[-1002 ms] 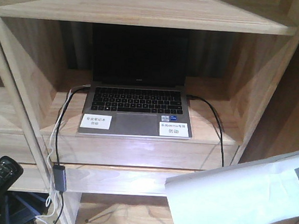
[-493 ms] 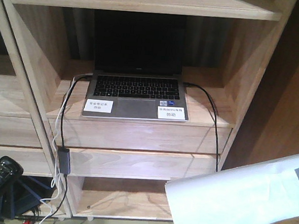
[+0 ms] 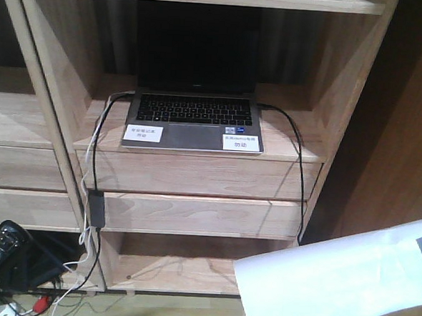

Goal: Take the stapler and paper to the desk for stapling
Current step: 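Hold the paper in the right gripper while the base turns away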

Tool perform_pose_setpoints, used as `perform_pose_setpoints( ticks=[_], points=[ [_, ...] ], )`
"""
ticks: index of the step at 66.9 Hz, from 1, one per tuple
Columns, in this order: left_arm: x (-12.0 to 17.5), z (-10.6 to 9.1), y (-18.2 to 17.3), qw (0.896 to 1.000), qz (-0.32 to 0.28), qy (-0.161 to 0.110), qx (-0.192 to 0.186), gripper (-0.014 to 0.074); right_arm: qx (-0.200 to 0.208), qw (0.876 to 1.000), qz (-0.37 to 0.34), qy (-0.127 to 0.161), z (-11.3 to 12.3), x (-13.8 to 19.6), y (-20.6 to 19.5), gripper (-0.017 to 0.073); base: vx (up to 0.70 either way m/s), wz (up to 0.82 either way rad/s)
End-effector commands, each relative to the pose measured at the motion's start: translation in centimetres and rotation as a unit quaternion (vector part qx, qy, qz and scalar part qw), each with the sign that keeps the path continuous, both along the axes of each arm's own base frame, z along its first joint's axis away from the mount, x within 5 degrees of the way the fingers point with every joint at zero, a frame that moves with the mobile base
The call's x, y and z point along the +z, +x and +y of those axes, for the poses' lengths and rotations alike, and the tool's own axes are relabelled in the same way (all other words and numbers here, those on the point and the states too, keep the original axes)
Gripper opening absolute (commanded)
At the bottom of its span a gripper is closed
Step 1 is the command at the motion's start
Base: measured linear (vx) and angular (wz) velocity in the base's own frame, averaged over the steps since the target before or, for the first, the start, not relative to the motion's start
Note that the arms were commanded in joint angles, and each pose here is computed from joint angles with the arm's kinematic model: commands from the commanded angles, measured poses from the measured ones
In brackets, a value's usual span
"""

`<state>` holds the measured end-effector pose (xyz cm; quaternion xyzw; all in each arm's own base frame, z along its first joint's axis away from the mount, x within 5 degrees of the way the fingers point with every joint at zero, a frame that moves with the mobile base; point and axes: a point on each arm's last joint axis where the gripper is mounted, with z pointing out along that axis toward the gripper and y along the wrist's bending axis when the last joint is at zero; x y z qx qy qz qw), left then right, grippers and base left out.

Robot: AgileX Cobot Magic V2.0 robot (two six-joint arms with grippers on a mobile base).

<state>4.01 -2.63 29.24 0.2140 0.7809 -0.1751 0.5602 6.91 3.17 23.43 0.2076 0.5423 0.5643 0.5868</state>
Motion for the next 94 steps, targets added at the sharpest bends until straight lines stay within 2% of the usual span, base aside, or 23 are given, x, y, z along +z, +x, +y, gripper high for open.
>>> perform_pose_setpoints(
  ticks=[1,33,94],
  points=[
    [1.98,-0.08,0.09,0.998,-0.056,-0.042,0.000,-0.0007,0.008,1.000,-0.024,0.006,0.10,0.35,-0.15,-0.0005,-0.08,0.05],
    [1.98,-0.08,0.09,0.998,-0.056,-0.042,0.000,-0.0007,0.009,1.000,-0.026,0.006,0.11,0.39,-0.18,-0.0005,-0.03,0.23],
    [1.98,-0.08,0.09,0.998,-0.056,-0.042,0.000,-0.0007,0.009,1.000,-0.026,0.006,0.10,0.39,-0.17,-0.0005,0.02,0.59]
  ],
)
